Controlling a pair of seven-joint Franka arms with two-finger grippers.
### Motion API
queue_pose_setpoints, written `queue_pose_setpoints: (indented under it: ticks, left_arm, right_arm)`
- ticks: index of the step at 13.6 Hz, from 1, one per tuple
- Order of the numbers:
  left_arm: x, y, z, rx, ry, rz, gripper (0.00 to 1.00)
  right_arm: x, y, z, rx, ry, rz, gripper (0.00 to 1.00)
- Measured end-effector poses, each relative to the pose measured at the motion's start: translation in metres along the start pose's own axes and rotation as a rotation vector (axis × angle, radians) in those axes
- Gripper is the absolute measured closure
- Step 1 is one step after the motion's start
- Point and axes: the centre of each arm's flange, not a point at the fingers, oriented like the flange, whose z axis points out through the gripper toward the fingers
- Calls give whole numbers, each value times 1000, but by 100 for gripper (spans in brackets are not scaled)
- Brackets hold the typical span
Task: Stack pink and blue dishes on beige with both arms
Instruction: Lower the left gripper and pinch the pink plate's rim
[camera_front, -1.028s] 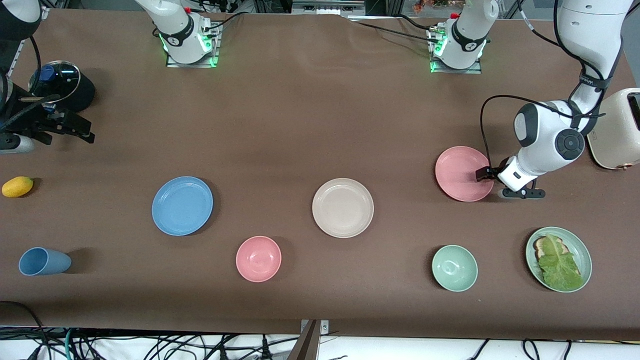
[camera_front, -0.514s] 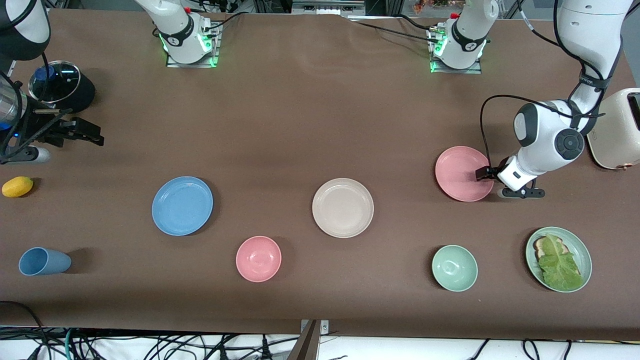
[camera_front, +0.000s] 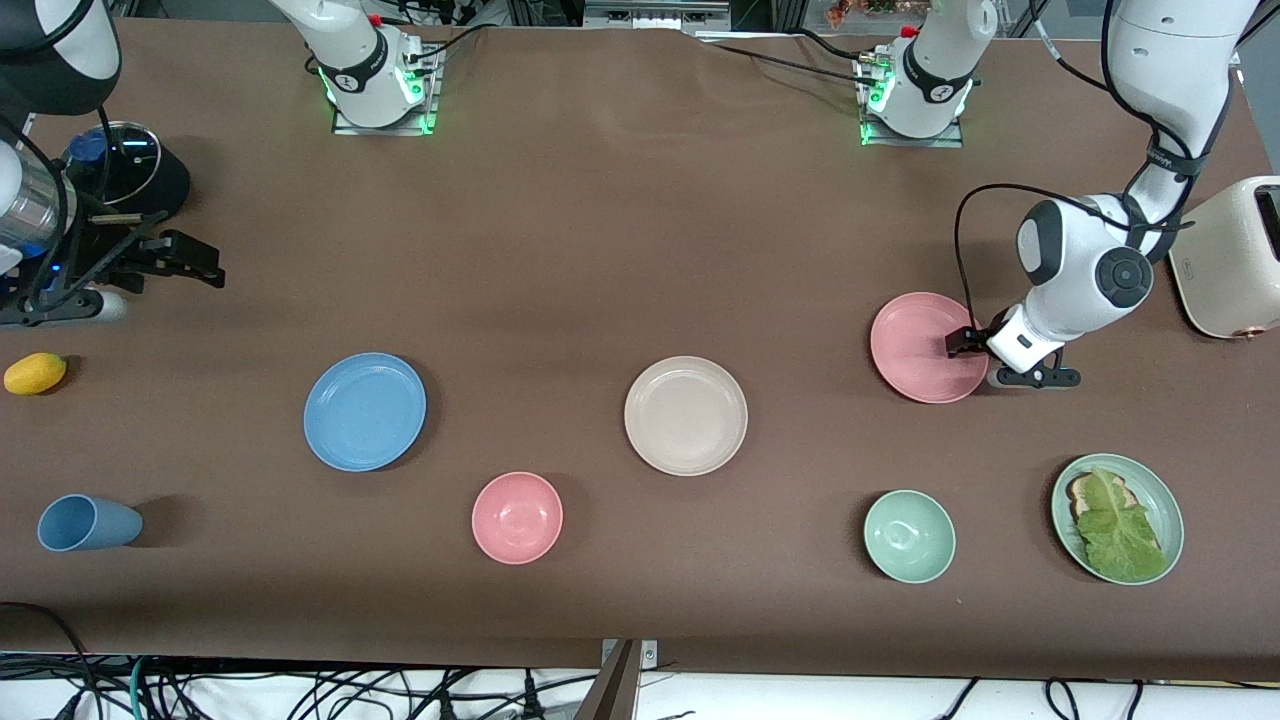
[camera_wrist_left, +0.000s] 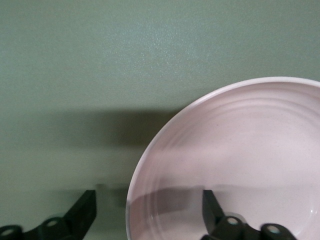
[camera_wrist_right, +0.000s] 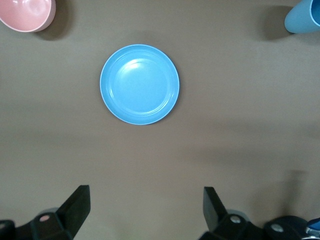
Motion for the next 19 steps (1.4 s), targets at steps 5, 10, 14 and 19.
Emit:
queue_pose_setpoints:
  ticks: [5,10,14,19]
  left_arm:
    - [0,0,0,0,-2,0,66]
    - [-1,0,-10,0,-7,2,90]
    - [0,0,-12,0,-5,3,90]
    - [4,3,-24,-4,-36,9,90]
  right_arm:
    - [-20,-2,-22,-4,-10,0,0]
    - [-28,-2,-30,-5,-14,3,0]
    - [-28,-1,-30,-4,-15,5,0]
    - [-28,0,-25,-2,-25,7,0]
